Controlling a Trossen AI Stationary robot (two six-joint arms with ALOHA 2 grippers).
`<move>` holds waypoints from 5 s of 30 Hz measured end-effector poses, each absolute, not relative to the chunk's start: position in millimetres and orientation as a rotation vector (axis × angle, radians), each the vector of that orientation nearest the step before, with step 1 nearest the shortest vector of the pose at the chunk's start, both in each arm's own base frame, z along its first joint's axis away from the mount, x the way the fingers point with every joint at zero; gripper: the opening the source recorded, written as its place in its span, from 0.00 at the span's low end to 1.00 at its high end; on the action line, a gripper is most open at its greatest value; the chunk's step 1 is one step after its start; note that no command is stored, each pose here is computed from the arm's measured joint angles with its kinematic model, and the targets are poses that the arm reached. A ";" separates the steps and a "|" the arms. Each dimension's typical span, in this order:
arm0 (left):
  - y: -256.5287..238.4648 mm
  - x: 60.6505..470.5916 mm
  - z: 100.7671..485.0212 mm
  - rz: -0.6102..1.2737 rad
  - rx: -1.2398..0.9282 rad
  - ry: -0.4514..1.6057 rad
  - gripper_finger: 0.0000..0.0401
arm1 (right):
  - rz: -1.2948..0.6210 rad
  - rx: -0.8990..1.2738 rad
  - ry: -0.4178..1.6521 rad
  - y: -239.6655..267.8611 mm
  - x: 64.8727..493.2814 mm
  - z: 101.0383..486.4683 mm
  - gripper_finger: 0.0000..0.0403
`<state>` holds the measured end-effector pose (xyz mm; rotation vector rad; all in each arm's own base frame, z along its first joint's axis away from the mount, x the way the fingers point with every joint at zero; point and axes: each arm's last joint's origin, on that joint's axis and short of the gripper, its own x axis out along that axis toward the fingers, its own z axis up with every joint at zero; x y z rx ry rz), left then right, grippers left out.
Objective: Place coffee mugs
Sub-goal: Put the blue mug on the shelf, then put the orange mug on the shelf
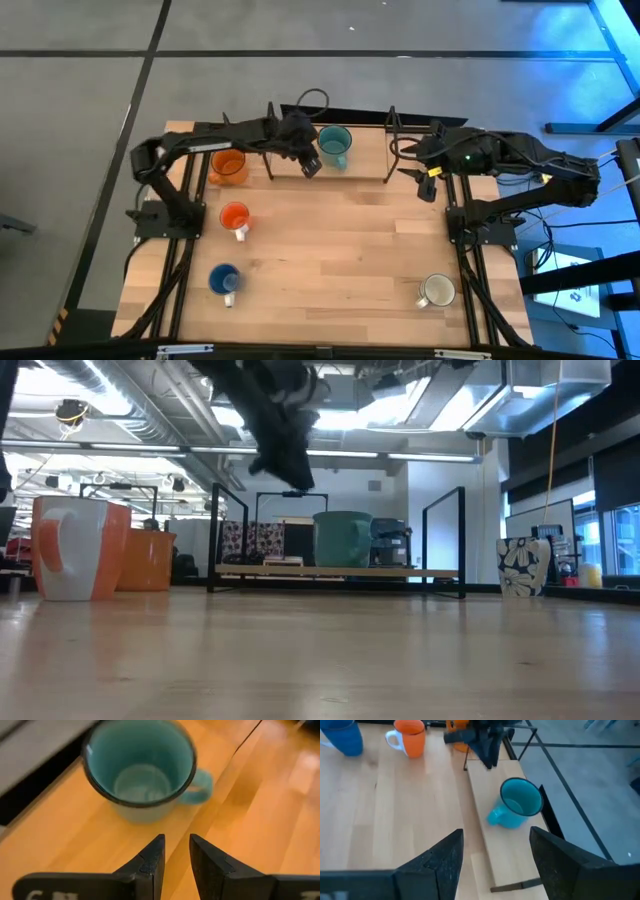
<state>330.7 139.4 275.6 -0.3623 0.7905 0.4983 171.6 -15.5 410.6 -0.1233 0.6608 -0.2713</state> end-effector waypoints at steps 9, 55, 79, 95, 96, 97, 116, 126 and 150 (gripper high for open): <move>172.7 345.4 238.6 0.509 -0.311 0.907 0.21 | -0.313 -0.083 0.670 -15.8 162.7 357.2 0.53; 224.6 400.0 196.1 0.514 -0.077 0.453 0.21 | -0.415 0.135 0.616 -16.4 158.2 304.9 0.53; 228.3 406.7 192.4 0.439 -0.021 0.368 0.21 | -0.422 0.133 0.607 -16.6 158.5 305.5 0.53; 224.0 401.8 211.0 0.404 -0.050 0.346 0.21 | -0.437 0.127 0.605 -17.0 158.4 305.6 0.53; 220.7 399.2 223.2 0.402 -0.051 0.328 0.21 | -0.437 0.127 0.605 -17.0 158.4 305.6 0.53; 216.4 394.7 236.7 0.399 -0.061 0.323 0.21 | -0.437 0.128 0.606 -16.9 158.5 305.5 0.53; 80.1 263.5 393.5 0.376 -0.176 0.475 0.21 | -0.361 0.168 0.467 -15.2 166.8 317.1 0.53; 52.9 182.8 394.4 0.599 -0.197 0.550 0.21 | -0.391 0.216 0.453 -15.9 170.9 316.2 0.53; 90.9 130.9 324.7 0.861 -0.576 0.902 0.38 | -0.400 0.273 0.607 -16.5 203.0 289.1 0.53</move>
